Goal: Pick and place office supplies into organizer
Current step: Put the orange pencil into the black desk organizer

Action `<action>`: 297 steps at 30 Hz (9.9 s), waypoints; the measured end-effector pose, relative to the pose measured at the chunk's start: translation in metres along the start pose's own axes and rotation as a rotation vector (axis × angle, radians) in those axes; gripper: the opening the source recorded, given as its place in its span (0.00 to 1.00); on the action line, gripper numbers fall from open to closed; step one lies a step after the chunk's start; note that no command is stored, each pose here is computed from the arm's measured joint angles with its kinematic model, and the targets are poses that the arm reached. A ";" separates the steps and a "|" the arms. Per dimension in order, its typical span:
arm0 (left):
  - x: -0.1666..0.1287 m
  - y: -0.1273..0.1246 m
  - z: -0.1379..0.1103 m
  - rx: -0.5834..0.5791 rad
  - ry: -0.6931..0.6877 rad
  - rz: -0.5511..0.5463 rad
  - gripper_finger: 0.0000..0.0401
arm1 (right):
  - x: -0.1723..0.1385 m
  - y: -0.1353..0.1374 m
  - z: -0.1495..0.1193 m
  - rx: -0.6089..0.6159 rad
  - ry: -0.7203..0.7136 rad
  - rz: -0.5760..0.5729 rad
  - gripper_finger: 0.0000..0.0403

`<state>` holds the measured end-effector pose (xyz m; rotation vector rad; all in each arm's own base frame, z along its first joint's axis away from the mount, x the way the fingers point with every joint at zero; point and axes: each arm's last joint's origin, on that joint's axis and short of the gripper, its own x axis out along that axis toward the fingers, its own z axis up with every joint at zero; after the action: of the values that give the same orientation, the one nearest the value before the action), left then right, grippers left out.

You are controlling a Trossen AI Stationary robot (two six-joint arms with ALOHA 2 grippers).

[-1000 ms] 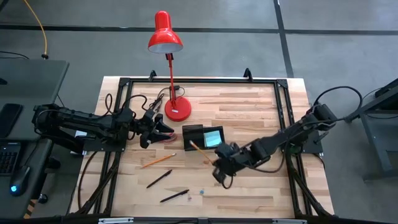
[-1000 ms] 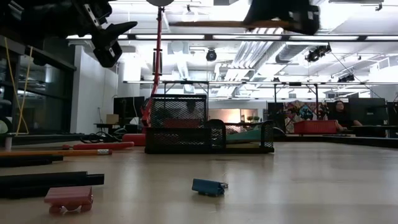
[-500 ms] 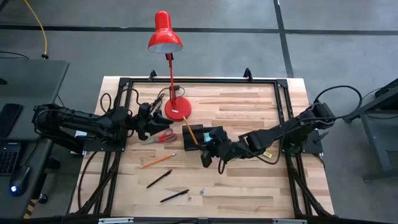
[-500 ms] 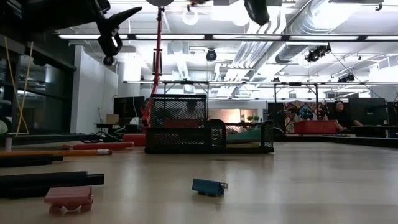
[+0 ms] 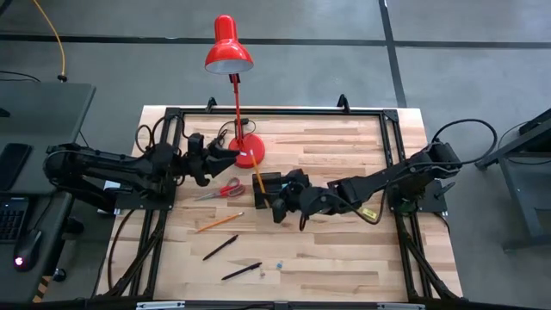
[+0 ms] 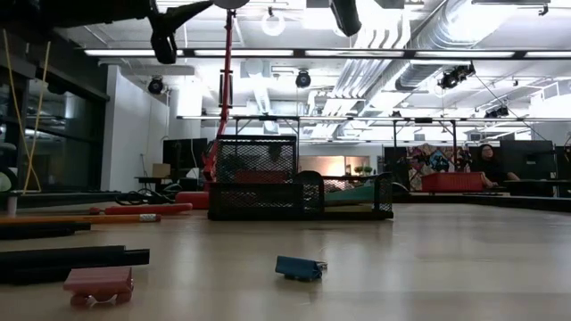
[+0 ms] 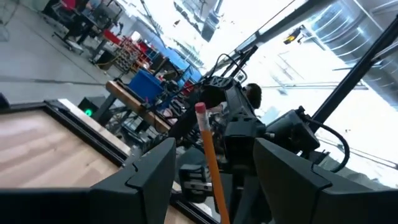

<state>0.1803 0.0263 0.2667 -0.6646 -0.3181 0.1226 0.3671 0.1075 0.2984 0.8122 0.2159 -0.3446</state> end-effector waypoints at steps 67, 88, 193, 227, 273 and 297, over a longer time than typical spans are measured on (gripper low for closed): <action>0.014 0.008 -0.014 0.098 0.136 0.024 0.00 | 0.015 -0.009 -0.011 0.130 0.206 0.042 0.19; 0.013 0.007 -0.014 0.104 0.151 0.005 0.00 | -0.001 -0.008 -0.037 0.232 0.423 -0.027 0.38; -0.028 -0.023 0.019 0.118 0.157 -0.264 0.01 | 0.158 -0.028 -0.171 0.245 0.634 -0.717 0.33; -0.028 -0.023 0.019 0.079 0.165 -0.250 0.01 | 0.097 0.014 -0.133 -0.060 0.771 -0.756 0.00; -0.025 -0.020 0.016 0.095 0.165 -0.222 0.50 | 0.033 0.086 0.012 -0.278 0.340 -0.311 0.00; -0.034 -0.041 0.047 0.108 -0.184 -0.378 0.40 | 0.065 0.094 -0.039 0.042 -0.230 0.435 0.00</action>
<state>0.1335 0.0143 0.3184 -0.4773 -0.6041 -0.1603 0.4608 0.1821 0.3141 0.8304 -0.1834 -0.0300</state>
